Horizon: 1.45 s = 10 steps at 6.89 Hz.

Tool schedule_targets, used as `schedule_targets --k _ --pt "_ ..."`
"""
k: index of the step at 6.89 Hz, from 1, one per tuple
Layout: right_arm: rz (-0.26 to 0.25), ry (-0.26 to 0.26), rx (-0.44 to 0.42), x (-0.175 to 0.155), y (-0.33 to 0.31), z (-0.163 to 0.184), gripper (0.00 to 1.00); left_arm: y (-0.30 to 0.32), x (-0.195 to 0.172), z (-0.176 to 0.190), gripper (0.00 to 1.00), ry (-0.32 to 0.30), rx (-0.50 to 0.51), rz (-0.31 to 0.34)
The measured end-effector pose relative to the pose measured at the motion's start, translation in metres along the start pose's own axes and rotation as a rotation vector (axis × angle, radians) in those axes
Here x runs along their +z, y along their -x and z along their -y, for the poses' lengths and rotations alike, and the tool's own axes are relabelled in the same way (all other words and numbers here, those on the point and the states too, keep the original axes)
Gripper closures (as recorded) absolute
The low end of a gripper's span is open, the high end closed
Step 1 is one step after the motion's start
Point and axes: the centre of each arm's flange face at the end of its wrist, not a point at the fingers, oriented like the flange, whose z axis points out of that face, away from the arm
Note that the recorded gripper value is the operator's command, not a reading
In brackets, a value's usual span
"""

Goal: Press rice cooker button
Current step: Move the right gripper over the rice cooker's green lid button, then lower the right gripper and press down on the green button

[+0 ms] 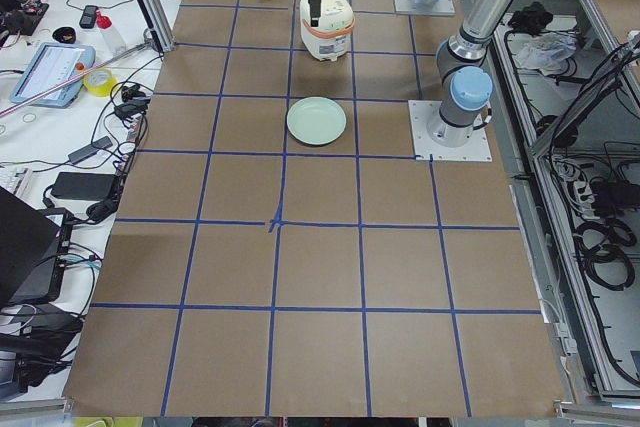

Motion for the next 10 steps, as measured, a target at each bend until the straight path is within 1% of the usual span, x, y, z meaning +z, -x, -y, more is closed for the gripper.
schedule_targets --k 1,3,5,8,10 --pt "0.006 0.018 -0.014 0.01 0.017 -0.001 1.0 0.0 0.0 0.0 0.0 0.0 0.0 0.0" --pt "0.004 0.059 -0.028 0.035 0.049 0.0 1.0 0.0 0.0 0.0 0.0 0.0 0.0 0.0" --pt "0.018 0.074 -0.049 0.064 0.068 0.006 1.0 0.0 0.0 0.0 0.0 0.0 0.0 0.0" --pt "0.022 0.096 -0.057 0.099 0.07 0.003 1.0 0.0 0.0 0.0 0.0 0.0 0.0 0.0" --pt "0.027 0.105 -0.06 0.112 0.069 0.0 1.0 0.0 0.0 0.0 0.0 0.0 0.0 0.0"
